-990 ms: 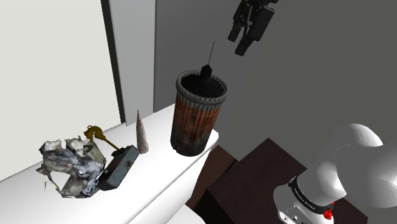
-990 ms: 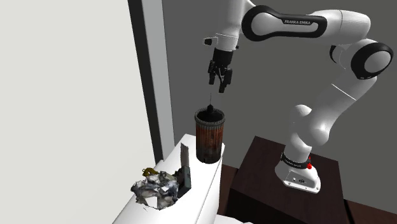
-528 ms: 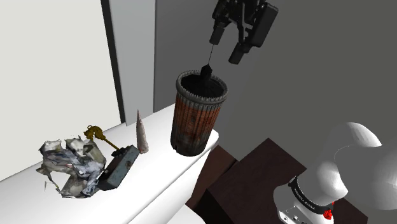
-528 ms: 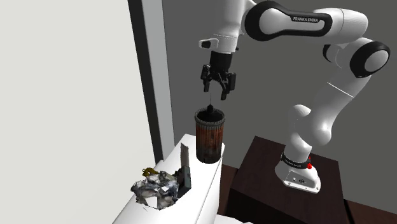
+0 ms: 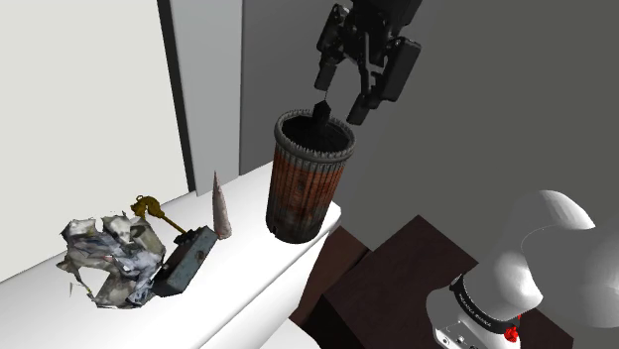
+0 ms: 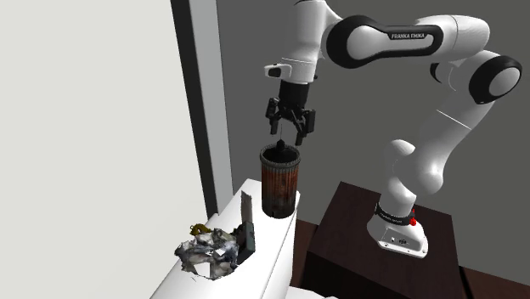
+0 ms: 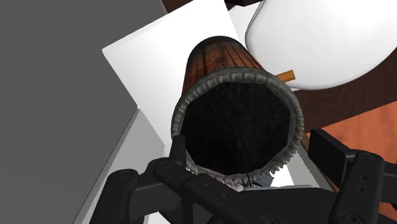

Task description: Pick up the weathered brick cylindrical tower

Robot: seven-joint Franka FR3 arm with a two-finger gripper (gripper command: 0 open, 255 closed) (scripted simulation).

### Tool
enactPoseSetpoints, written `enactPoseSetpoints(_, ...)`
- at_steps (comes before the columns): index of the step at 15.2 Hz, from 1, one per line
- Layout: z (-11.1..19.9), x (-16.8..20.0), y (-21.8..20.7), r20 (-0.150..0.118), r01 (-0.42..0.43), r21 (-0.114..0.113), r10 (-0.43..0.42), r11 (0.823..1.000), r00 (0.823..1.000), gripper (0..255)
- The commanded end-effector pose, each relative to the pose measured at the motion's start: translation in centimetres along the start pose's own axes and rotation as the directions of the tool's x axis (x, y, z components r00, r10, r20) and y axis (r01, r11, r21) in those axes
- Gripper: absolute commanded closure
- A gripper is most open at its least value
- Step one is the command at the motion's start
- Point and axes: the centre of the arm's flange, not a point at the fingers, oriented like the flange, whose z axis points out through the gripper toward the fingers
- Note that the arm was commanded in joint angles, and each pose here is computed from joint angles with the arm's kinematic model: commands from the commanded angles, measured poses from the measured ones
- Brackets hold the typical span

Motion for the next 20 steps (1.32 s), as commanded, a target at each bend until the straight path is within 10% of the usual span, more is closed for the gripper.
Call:
enactPoseSetpoints(1,0.9,-0.1,0.1,0.000,0.000,0.000,0.000,1.000,1.000,0)
enactPoseSetpoints(2,0.9,-0.1,0.1,0.000,0.000,0.000,0.000,1.000,1.000,0)
enactPoseSetpoints(3,0.9,-0.2,0.0,0.000,0.000,0.000,0.000,1.000,1.000,255)
enactPoseSetpoints(20,-3.3,0.6,0.1,0.000,0.000,0.000,0.000,1.000,1.000,255)
